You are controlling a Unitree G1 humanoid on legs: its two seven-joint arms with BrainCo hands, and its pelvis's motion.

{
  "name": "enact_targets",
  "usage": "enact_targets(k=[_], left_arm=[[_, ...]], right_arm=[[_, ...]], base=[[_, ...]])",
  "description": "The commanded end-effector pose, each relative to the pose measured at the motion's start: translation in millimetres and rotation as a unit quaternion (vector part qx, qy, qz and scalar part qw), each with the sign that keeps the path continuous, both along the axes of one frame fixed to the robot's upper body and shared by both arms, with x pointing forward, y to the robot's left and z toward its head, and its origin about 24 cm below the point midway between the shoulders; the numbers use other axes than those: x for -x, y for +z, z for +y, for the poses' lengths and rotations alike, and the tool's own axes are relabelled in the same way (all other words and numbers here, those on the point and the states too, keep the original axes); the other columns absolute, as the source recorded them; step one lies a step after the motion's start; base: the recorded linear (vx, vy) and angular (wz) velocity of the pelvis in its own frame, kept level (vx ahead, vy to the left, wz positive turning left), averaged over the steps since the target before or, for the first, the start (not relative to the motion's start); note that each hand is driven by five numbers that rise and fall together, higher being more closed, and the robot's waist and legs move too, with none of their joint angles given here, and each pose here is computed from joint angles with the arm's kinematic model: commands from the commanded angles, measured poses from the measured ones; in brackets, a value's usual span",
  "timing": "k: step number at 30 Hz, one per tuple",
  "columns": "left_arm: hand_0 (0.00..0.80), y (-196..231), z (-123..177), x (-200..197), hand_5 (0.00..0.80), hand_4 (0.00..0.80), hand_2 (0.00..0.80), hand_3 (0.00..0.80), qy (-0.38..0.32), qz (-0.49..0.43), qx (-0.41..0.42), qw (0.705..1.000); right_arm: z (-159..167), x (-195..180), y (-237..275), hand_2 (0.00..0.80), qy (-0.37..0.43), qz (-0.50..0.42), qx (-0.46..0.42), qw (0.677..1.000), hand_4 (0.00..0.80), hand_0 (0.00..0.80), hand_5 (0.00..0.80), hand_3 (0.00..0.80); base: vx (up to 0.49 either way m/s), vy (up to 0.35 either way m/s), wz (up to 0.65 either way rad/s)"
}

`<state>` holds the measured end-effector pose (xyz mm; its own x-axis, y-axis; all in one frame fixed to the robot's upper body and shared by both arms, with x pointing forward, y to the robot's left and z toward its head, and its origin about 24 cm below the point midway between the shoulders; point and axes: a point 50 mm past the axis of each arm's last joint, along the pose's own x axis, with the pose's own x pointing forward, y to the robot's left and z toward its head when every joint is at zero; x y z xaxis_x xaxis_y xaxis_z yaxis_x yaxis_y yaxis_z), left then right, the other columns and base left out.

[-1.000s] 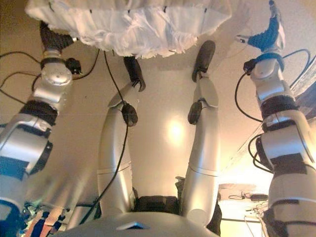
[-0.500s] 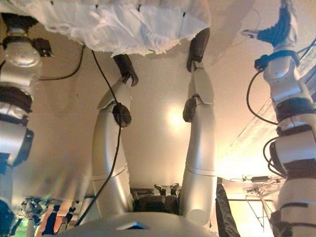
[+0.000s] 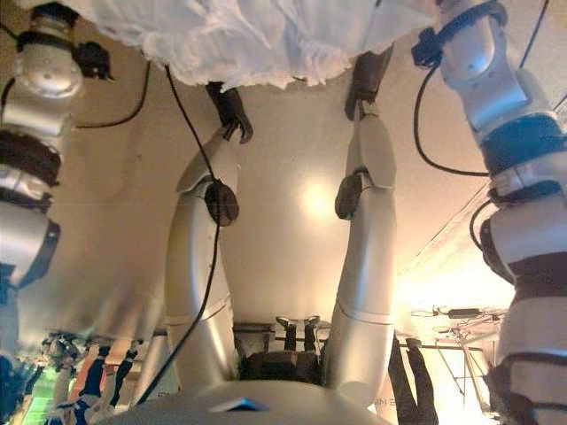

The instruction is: Pick up the cushion and take it to the sofa

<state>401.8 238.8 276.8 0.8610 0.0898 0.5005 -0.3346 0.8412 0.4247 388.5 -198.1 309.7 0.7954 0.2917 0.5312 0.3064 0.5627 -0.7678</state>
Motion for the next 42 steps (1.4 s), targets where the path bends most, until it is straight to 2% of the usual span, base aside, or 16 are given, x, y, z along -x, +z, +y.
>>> enact_targets(k=[1,3,4,5,6,7,8,12,18,27,30,37,42], left_arm=[[0.000,15.4,-62.7,-1.3,0.000,0.000,0.000,0.000,-0.125,-0.033,-0.017,0.991],[0.000,11.5,-63.5,-0.9,0.000,0.000,0.000,0.000,-0.142,-0.025,-0.010,0.989],[0.078,9.5,-66.0,-0.3,0.078,0.078,0.078,0.078,-0.158,-0.021,-0.009,0.987],[0.756,8.5,-68.2,0.5,0.756,0.756,0.756,0.756,-0.171,-0.019,-0.012,0.985],[0.800,6.5,-72.9,1.8,0.800,0.800,0.800,0.800,-0.193,-0.017,-0.018,0.981],[0.800,2.3,-77.8,2.8,0.800,0.800,0.800,0.800,-0.210,-0.010,-0.029,0.977],[0.800,-0.4,-80.9,3.9,0.800,0.800,0.800,0.800,-0.224,-0.005,-0.028,0.974],[0.800,-4.9,-93.1,10.1,0.800,0.800,0.800,0.800,-0.285,-0.009,0.015,0.958],[0.800,-24.4,-107.3,19.5,0.800,0.800,0.800,0.800,-0.343,-0.013,0.053,0.938],[0.800,-106.3,-123.3,46.2,0.800,0.800,0.800,0.800,-0.401,0.048,0.127,0.906],[0.800,-142.2,-128.9,65.0,0.800,0.800,0.800,0.800,-0.415,0.083,0.147,0.894],[0.800,-183.0,-110.5,99.0,0.800,0.800,0.800,0.800,-0.412,0.131,0.204,0.879],[0.800,-184.2,-92.5,119.1,0.800,0.800,0.800,0.800,-0.394,0.100,0.227,0.885]], right_arm=[[18.1,6.4,1.2,0.000,0.052,0.005,0.028,0.998,0.000,0.000,0.000,0.000],[20.7,8.5,0.0,0.000,0.069,0.006,0.015,0.997,0.000,0.000,0.000,0.000],[22.1,9.6,0.7,0.000,0.082,0.010,0.006,0.997,0.000,0.000,0.000,0.000],[23.0,10.1,0.9,0.000,0.092,0.018,-0.001,0.996,0.000,0.000,0.000,0.000],[25.4,10.3,0.2,0.000,0.105,0.029,-0.004,0.994,0.000,0.000,0.000,0.000],[27.5,10.9,-1.7,0.348,0.119,0.042,-0.007,0.992,0.348,0.348,0.348,0.348],[30.5,11.8,-2.7,0.800,0.134,0.057,-0.010,0.989,0.800,0.800,0.800,0.800],[38.8,15.7,-5.5,0.800,0.169,0.075,-0.021,0.983,0.800,0.800,0.800,0.800],[38.0,16.0,-20.8,0.800,0.161,0.080,-0.041,0.983,0.800,0.800,0.800,0.800],[24.1,23.6,-100.9,0.800,0.131,0.117,-0.134,0.975,0.800,0.800,0.800,0.800],[19.3,37.2,-144.5,0.800,0.114,0.143,-0.173,0.968,0.800,0.800,0.800,0.800],[9.1,81.2,-201.1,0.800,0.112,0.181,-0.236,0.948,0.800,0.800,0.800,0.800],[7.7,110.8,-209.0,0.800,0.133,0.169,-0.288,0.933,0.800,0.800,0.800,0.800]], base=[[0.000,0.000,0.00],[0.000,0.000,0.00],[0.000,0.000,0.00],[0.000,0.000,0.00],[0.000,0.000,0.00],[0.000,0.000,0.00],[-0.007,0.009,0.04],[-0.010,0.002,0.04],[-0.033,-0.044,0.03],[-0.053,-0.092,-0.02],[-0.024,-0.139,0.03],[0.012,-0.071,-0.02],[0.068,0.013,-0.03]])
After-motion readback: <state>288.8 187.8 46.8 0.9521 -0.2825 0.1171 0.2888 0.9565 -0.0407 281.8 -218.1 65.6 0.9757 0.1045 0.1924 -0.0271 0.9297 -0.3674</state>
